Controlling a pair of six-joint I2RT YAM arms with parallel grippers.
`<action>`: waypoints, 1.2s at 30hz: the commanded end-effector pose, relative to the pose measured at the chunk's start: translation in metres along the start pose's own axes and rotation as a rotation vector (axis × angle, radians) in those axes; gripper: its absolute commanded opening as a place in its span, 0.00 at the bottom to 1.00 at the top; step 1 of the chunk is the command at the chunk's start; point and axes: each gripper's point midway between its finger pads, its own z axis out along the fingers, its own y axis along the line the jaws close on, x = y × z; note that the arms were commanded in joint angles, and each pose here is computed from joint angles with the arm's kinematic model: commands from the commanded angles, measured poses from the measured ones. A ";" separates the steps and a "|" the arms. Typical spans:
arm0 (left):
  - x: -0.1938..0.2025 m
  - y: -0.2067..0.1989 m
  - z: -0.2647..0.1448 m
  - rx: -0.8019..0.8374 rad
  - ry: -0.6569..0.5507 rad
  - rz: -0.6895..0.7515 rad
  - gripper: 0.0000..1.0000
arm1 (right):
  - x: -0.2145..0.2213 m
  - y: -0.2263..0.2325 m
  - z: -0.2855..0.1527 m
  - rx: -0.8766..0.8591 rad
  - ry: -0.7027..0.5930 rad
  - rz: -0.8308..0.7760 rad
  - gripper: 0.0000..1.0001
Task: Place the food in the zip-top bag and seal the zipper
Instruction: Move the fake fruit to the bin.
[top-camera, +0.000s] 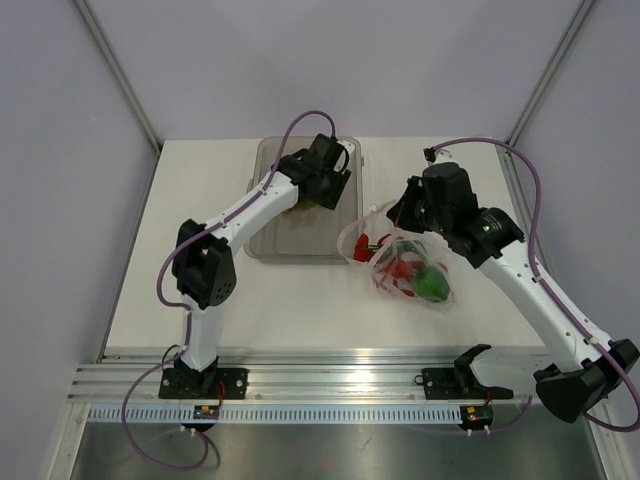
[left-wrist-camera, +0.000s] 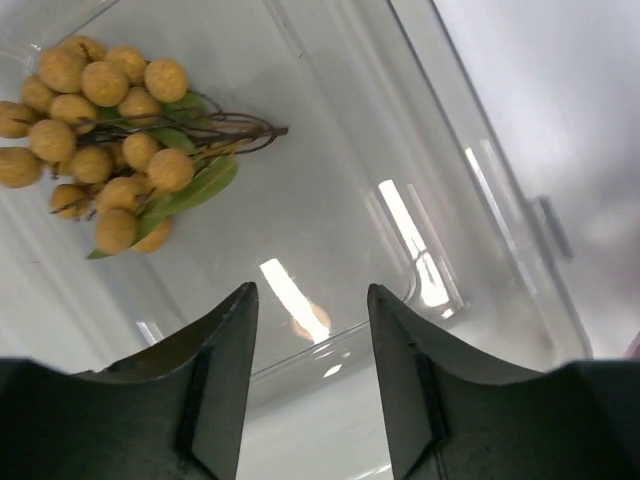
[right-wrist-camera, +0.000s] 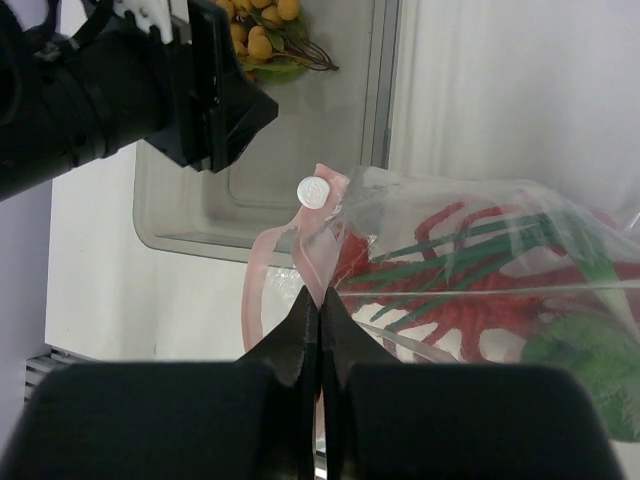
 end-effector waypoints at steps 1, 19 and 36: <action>0.003 0.009 0.030 -0.071 0.038 -0.157 0.46 | -0.015 -0.001 -0.014 0.003 -0.069 -0.010 0.00; -0.004 0.043 0.111 -0.185 -0.024 -0.691 0.58 | -0.021 -0.008 -0.019 0.043 -0.083 -0.071 0.00; -0.002 0.066 0.149 -0.225 -0.061 -0.847 0.37 | -0.018 -0.009 -0.010 0.048 -0.061 -0.097 0.00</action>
